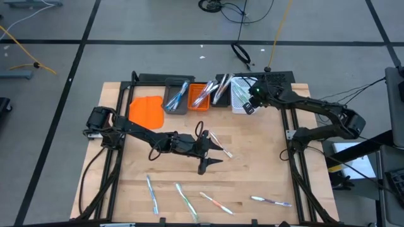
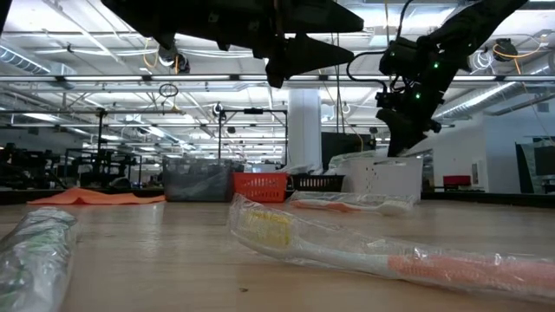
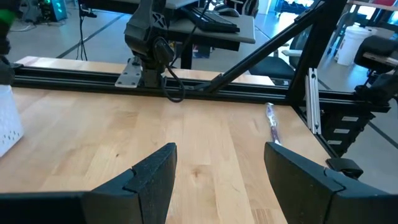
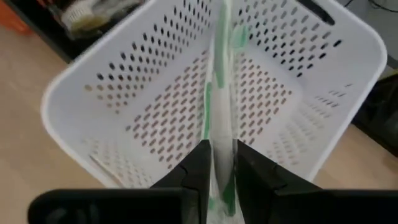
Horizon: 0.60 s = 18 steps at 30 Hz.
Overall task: Pick & Place Toothbrushes
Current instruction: Put the green toothbrush into the white bin
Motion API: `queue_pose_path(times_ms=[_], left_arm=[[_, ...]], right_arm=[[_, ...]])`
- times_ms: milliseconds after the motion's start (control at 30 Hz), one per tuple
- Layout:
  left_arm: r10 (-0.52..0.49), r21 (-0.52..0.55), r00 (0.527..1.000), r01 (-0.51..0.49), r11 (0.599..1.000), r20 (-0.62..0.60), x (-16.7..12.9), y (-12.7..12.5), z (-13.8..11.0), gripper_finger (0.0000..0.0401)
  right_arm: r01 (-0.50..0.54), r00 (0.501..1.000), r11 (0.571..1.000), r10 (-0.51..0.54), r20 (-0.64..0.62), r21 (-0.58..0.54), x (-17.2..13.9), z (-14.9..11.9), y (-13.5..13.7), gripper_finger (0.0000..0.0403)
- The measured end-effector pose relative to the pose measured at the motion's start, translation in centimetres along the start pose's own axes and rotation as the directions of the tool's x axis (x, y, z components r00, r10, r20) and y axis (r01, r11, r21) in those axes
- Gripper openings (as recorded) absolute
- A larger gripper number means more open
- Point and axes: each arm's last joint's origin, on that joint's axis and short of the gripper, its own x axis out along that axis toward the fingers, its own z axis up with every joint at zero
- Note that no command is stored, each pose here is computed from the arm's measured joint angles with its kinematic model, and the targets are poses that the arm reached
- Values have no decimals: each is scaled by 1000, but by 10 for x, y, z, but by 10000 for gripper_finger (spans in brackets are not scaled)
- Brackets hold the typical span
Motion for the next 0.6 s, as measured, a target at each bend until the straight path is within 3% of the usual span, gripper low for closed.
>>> queue_pose_path(times_ms=[167, 600], left_arm=[[4, 0, 1000, -4, 1000, -11, 0, 1, -1, 246], [9, 0, 1000, -9, 1000, -27, 0, 2, -2, 246]], right_arm=[[-49, 999, 999, 49, -7, 8, -1, -1, 1, 59], [-40, 997, 998, 43, -71, 48, -1, -7, 1, 61]])
